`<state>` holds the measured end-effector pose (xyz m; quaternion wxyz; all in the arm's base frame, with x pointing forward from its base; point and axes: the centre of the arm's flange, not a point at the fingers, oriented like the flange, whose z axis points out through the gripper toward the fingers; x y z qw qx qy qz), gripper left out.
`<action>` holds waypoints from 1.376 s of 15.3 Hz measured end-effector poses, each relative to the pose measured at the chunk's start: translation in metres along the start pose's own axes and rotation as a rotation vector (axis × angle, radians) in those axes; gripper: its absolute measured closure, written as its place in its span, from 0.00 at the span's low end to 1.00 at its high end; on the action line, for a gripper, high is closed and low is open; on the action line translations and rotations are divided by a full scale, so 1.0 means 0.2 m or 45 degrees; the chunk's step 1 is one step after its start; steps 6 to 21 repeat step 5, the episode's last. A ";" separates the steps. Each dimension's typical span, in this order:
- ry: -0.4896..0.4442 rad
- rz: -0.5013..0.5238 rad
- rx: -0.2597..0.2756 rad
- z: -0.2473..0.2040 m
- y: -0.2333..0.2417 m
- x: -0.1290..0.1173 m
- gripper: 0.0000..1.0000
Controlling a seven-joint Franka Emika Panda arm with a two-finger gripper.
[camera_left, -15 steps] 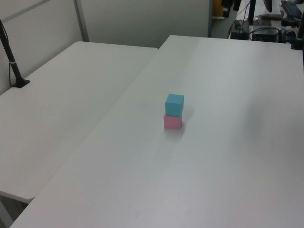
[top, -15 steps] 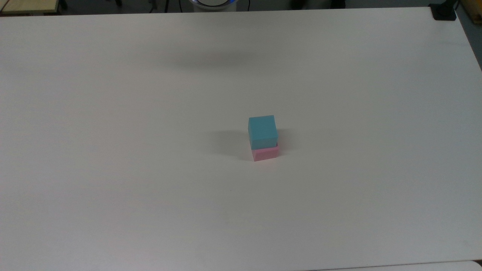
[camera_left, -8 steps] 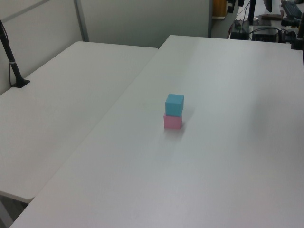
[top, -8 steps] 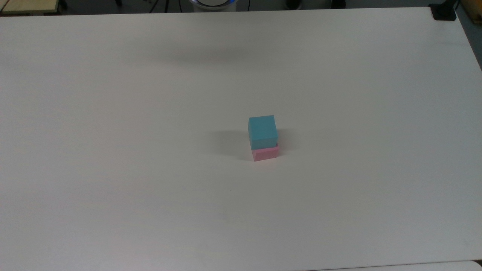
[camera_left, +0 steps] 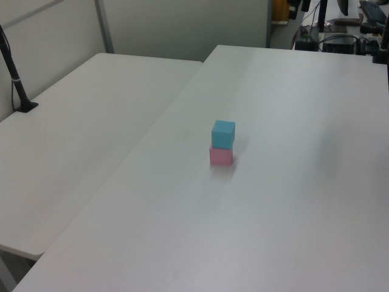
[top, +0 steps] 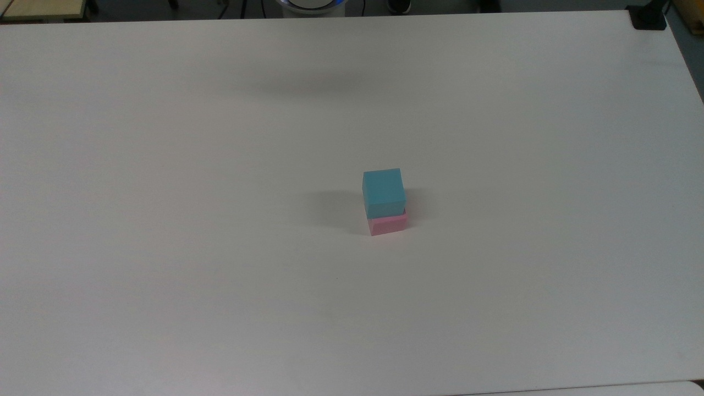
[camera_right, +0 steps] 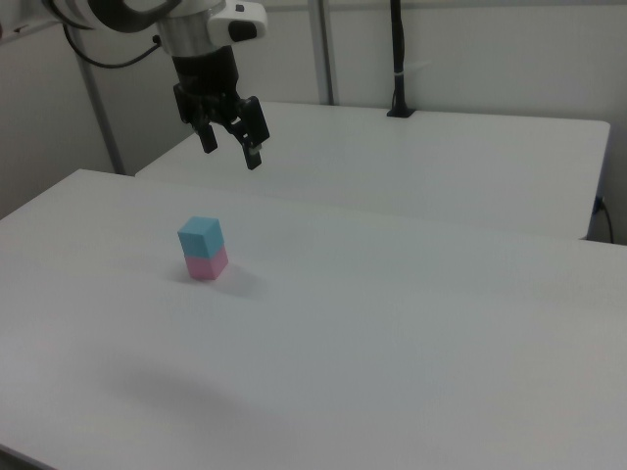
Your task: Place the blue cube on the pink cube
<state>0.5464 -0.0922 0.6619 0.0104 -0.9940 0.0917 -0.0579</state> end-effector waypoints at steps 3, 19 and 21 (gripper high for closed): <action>-0.004 -0.018 0.002 0.01 -0.04 0.00 0.00; -0.007 -0.019 0.003 0.02 -0.04 0.00 0.00; -0.007 -0.019 0.003 0.02 -0.04 0.00 0.00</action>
